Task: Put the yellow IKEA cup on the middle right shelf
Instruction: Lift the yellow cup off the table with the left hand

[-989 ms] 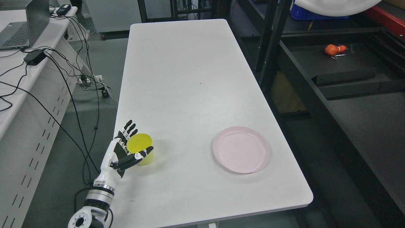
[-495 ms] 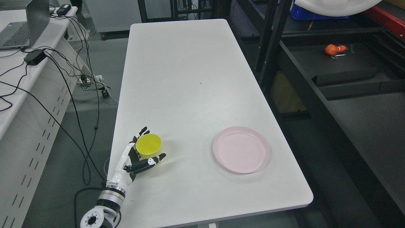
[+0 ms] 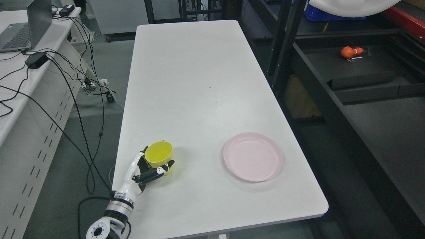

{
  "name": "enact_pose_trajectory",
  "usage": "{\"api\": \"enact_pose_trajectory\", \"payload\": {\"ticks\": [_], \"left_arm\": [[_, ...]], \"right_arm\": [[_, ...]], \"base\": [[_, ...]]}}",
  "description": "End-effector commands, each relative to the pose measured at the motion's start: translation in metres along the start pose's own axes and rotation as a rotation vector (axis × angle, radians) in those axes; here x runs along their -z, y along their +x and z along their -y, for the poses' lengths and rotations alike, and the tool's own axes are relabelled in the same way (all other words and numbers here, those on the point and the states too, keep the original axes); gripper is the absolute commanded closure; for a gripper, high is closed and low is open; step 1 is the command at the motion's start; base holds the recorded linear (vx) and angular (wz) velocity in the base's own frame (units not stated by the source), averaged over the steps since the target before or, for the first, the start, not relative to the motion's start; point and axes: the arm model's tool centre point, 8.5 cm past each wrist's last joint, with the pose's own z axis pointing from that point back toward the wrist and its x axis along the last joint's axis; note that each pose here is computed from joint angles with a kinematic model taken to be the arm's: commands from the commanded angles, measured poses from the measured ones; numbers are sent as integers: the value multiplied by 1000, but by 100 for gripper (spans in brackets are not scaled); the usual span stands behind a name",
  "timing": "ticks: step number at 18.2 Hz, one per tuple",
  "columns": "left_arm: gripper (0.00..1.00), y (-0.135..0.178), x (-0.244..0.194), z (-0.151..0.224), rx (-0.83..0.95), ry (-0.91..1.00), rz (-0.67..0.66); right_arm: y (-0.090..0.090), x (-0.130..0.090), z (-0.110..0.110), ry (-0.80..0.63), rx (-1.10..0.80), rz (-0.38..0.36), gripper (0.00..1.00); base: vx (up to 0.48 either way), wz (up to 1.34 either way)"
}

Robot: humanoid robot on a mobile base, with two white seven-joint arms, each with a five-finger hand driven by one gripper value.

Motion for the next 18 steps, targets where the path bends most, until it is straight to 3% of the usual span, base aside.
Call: {"api": "enact_pose_trajectory", "payload": {"ticks": [1,7,9,18], "left_arm": [[100,6,-13,-31,-30,91,56],[100,105,-28,-39,16,111,340],[100,121,-33,-38,13,106,394],[99,125,-38,-43,26,122,445]], "right_arm": [[-9,1,10,-12,3,-15,1],[-9,1,10,-12,3,-15,1],[-9,1,10,-12,3,-15,1],[-9,1,10,-12,3,-15,1]], "base": [[0,0],[0,0],[0,0],[-11,-4]]}}
